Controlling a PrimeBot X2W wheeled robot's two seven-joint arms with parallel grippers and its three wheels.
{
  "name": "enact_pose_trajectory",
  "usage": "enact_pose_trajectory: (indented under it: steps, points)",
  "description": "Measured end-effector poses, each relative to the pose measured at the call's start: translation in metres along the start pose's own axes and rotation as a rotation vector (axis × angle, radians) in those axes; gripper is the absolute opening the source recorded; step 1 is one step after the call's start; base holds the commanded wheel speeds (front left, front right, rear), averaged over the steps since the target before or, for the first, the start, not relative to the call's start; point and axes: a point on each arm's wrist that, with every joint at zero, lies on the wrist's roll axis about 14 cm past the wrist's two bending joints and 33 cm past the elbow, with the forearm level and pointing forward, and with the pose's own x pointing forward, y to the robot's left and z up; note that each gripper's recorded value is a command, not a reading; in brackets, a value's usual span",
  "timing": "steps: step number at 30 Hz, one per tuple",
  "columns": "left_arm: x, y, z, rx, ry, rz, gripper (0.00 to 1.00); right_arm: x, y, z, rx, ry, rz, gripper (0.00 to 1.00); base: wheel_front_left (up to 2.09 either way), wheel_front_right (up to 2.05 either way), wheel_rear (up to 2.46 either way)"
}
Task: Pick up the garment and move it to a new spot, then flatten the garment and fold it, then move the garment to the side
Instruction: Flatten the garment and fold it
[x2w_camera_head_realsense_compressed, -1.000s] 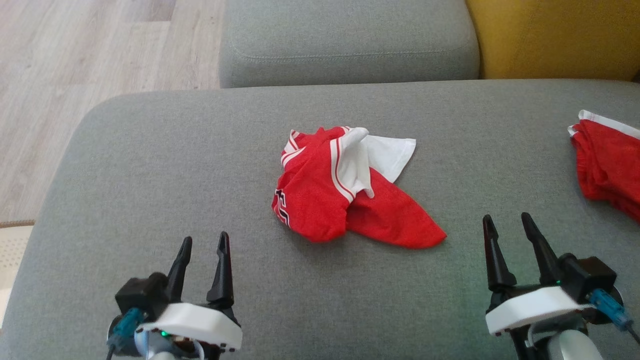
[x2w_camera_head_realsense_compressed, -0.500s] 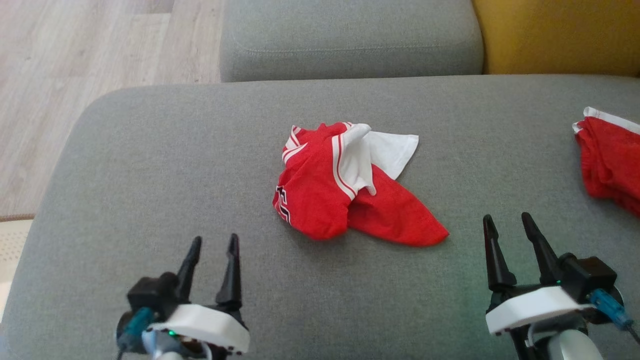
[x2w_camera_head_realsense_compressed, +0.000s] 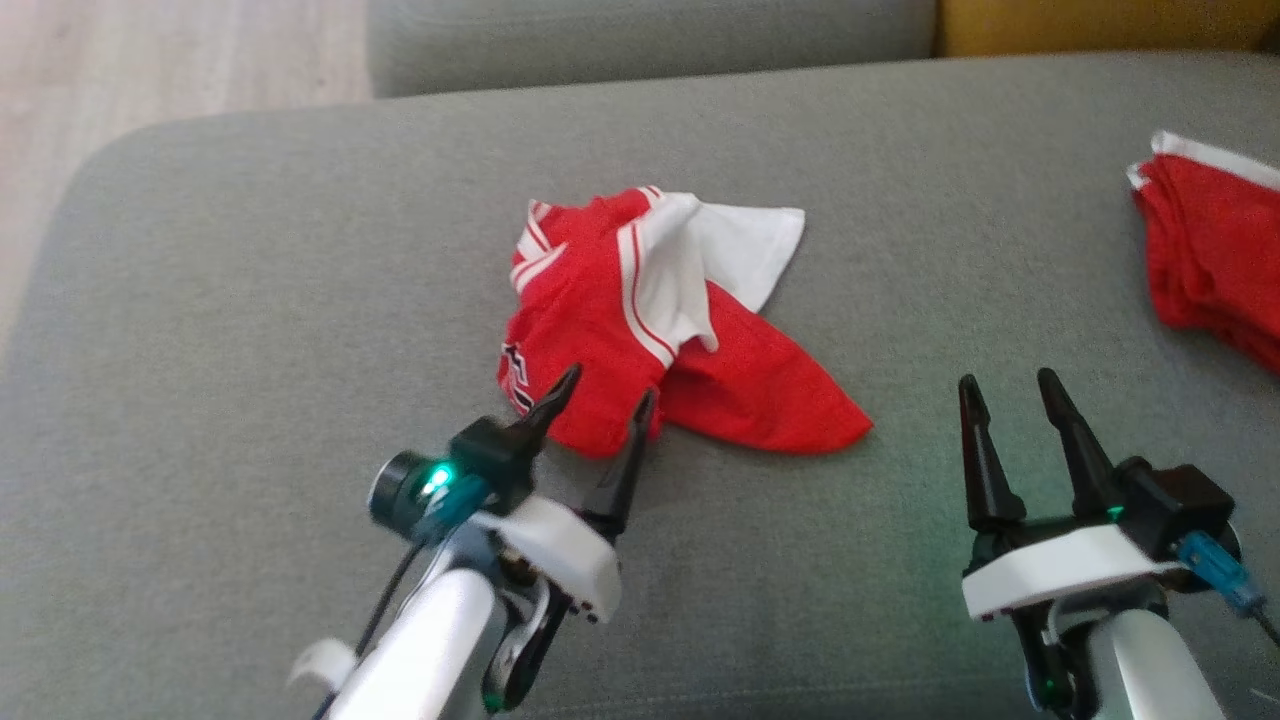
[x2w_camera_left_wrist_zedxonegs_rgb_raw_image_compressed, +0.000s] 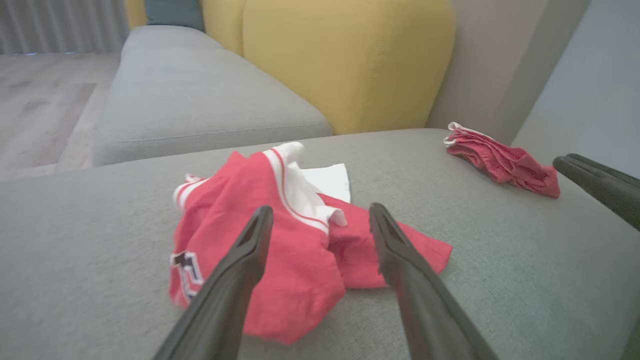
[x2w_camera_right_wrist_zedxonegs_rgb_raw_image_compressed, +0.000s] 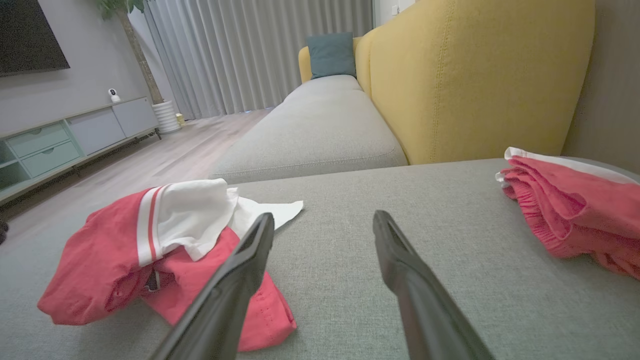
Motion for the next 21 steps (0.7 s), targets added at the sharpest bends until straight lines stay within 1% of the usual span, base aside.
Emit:
enact_pose_trajectory:
  steps: [4,7,14,20,21]
  points:
    - [0.02,-0.015,-0.024,0.063,0.09,-0.084,1.0,0.0,-0.008,-0.004,0.009,0.008,-0.024,1.0,0.0,0.0,0.0]
    - [0.033,-0.019,-0.039,0.11,0.137,-0.118,1.0,-0.004,-0.018,-0.009,0.009,0.018,-0.057,1.0,0.0,0.0,0.0]
    - [0.053,-0.006,-0.063,0.215,0.21,-0.087,1.0,-0.009,-0.038,-0.014,0.013,0.026,-0.119,1.0,0.0,0.0,0.0]
    - [0.051,0.003,-0.077,0.293,0.257,-0.061,1.0,-0.011,-0.04,-0.013,0.02,0.018,-0.127,1.0,0.0,0.0,0.0]
    - [0.05,0.004,-0.079,0.299,0.26,-0.059,0.91,-0.012,-0.04,-0.014,0.02,0.019,-0.127,1.0,0.0,0.0,0.0]
